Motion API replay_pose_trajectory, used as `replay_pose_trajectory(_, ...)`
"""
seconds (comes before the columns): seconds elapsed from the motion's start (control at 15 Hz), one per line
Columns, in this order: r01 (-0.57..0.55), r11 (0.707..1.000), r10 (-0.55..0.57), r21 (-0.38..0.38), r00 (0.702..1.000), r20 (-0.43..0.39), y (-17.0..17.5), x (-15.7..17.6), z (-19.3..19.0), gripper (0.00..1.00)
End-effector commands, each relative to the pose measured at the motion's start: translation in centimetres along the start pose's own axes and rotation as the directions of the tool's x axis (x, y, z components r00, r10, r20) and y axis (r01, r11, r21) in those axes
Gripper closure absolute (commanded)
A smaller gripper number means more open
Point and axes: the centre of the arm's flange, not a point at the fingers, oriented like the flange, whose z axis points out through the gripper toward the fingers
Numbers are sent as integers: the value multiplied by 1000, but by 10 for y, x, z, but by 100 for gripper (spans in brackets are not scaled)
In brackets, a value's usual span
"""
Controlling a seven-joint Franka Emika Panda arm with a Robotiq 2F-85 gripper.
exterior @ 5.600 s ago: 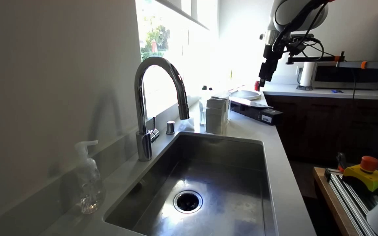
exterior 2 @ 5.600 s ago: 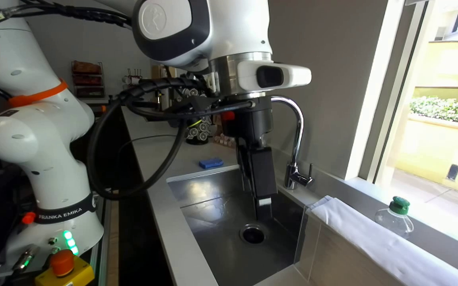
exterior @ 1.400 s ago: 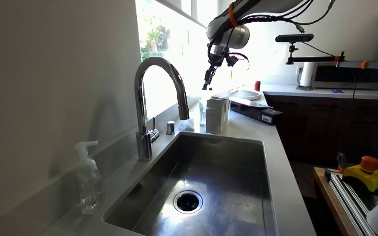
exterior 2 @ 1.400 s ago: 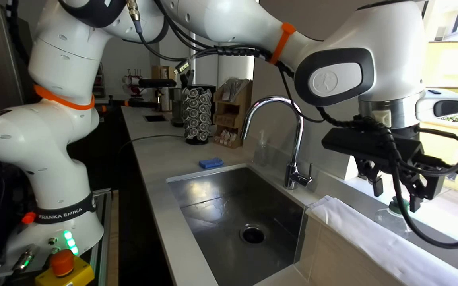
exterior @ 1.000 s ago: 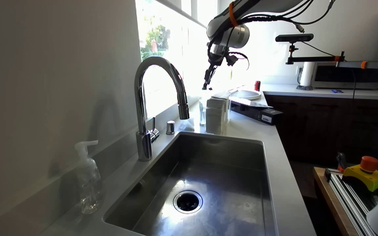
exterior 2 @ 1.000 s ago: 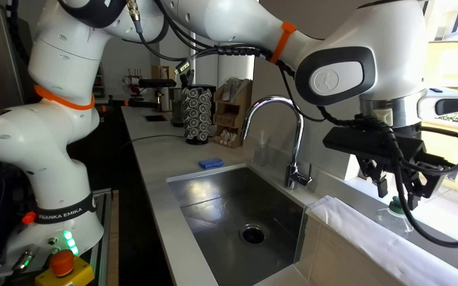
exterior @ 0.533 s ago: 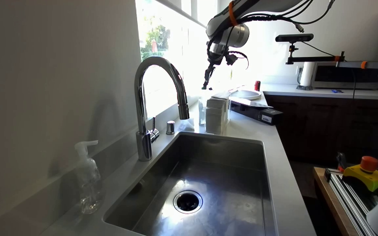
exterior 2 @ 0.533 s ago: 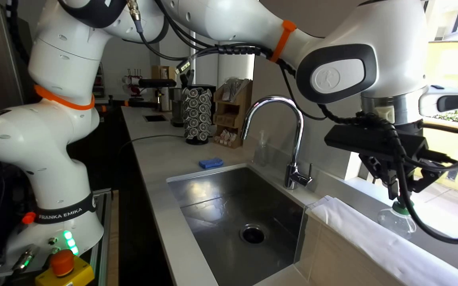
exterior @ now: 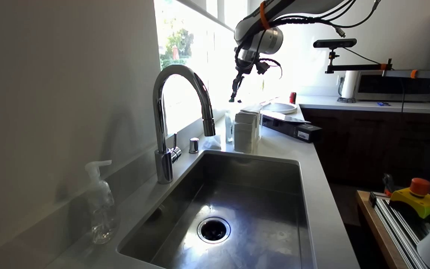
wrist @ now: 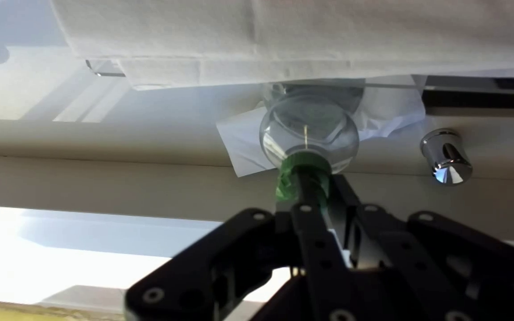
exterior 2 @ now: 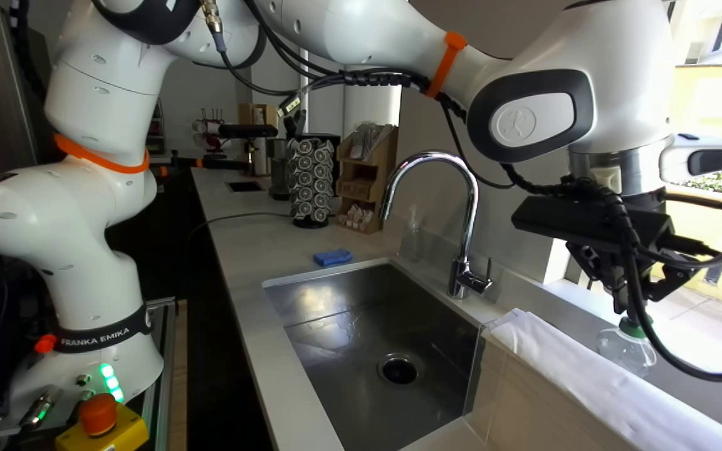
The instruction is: Open the soap bottle
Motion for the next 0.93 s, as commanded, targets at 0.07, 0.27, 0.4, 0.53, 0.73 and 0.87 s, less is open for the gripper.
replay_pose_trajectory(0.07,-6,1000,6,-1,1000,0,6,-1,1,88)
replay_pose_trajectory(0.27,-12,1000,12,-6,1000,0,8,-2,-1,85)
replay_pose_trajectory(0.4,-13,1000,13,-7,1000,-3,8,-2,-3,85)
replay_pose_trajectory(0.53,-12,1000,12,-7,1000,-8,7,-1,-5,87)
replay_pose_trajectory(0.73,-10,1000,10,-10,1000,-12,7,1,-7,88)
replay_pose_trajectory(0.87,-9,1000,9,-12,1000,-15,8,2,-9,88)
